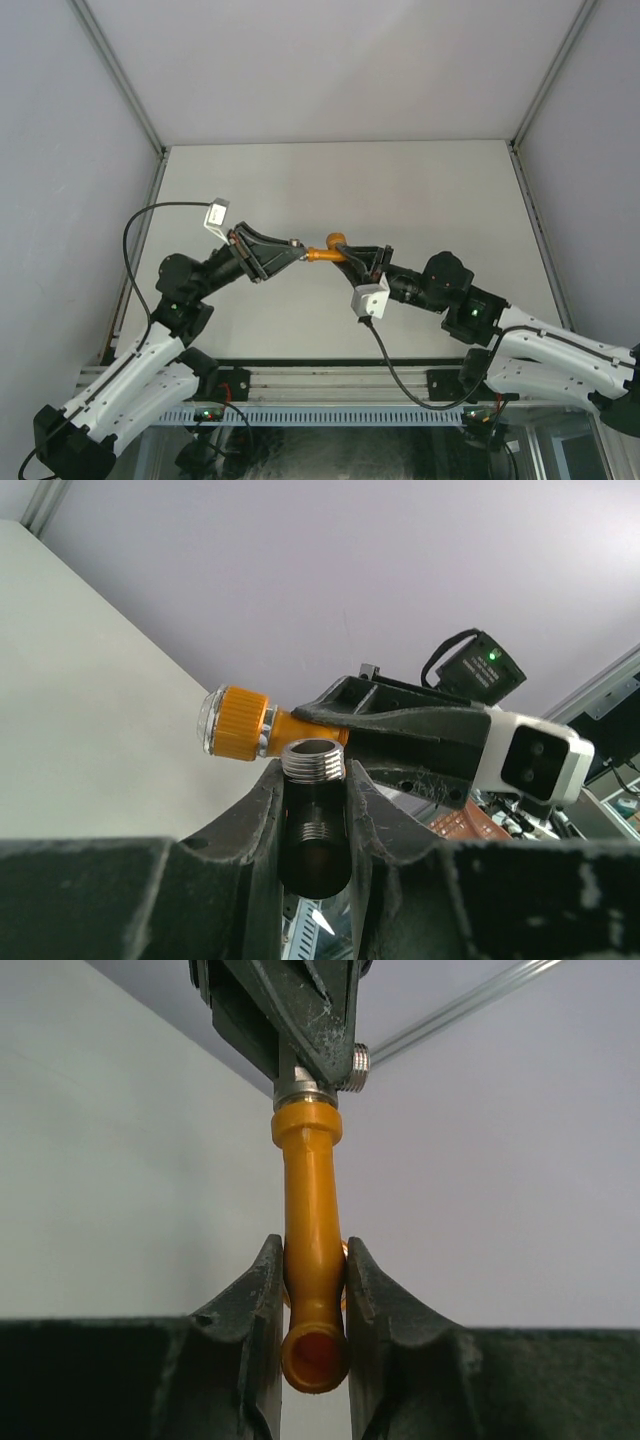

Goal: Install the water faucets

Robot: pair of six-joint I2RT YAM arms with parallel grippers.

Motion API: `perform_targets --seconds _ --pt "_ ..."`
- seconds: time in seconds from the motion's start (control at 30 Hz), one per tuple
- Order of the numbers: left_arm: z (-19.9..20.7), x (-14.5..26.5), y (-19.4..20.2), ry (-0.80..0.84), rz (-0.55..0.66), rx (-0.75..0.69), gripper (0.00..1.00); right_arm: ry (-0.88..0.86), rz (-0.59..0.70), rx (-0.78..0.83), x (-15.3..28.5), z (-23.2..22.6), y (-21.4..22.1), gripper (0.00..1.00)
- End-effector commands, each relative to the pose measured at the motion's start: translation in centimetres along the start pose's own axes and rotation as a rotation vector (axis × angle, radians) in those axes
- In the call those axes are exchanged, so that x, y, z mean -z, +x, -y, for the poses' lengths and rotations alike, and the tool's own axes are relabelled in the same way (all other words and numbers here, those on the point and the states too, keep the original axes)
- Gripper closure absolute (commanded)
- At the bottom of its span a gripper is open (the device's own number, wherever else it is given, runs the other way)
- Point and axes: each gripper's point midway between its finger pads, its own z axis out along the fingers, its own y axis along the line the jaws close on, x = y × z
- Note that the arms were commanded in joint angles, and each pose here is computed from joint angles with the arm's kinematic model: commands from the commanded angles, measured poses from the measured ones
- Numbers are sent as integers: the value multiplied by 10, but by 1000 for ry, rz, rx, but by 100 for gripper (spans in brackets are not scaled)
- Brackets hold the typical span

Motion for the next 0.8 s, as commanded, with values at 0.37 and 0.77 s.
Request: perform_targets --seconds 0.37,0.77 --pt "21 1 -12 74 35 -95 100 -203 191 -1021 15 31 -64 100" --pt "22 3 -12 77 39 -96 100 -334 182 -1349 24 31 -64 100"
